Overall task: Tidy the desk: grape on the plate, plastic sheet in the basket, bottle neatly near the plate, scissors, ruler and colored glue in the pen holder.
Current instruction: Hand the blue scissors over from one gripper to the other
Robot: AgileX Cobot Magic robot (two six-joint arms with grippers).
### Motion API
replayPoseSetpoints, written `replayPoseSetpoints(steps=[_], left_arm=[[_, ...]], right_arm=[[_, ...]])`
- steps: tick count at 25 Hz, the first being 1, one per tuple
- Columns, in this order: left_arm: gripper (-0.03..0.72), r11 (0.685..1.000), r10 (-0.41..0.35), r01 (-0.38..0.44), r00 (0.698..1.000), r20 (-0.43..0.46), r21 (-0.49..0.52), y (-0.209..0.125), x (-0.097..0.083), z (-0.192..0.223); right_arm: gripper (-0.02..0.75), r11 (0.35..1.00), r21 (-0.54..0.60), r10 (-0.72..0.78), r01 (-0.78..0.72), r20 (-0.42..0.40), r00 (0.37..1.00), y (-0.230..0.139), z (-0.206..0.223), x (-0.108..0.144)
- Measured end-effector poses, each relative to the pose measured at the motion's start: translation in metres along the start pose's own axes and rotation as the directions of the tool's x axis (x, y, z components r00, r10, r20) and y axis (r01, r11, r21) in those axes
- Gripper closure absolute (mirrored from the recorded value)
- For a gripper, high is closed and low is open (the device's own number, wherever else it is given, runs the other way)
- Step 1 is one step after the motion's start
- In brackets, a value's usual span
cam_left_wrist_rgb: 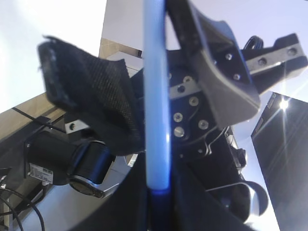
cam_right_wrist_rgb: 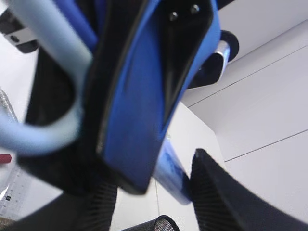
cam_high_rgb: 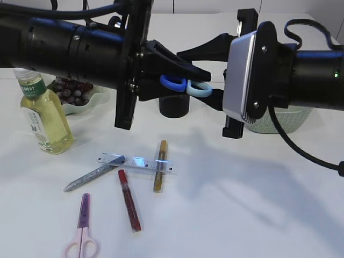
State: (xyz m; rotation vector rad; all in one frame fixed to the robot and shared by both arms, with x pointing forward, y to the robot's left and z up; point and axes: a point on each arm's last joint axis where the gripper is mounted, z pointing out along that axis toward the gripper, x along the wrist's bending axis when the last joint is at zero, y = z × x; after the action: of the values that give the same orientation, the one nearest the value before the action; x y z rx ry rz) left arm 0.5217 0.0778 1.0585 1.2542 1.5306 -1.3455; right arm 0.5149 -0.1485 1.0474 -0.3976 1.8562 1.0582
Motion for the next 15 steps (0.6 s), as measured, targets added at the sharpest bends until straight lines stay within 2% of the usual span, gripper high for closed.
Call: replayPoseSetpoints(steps=[15], left_arm=[[0.643, 1.0, 0.004, -0.004, 1.0, -0.004, -0.009, 0.0014, 0.0009, 0.0003]], right_arm=[[0.349, 0.999, 0.029, 0.045, -0.045, 0.0, 0.999, -0.0026, 0.0005, 0.0005]])
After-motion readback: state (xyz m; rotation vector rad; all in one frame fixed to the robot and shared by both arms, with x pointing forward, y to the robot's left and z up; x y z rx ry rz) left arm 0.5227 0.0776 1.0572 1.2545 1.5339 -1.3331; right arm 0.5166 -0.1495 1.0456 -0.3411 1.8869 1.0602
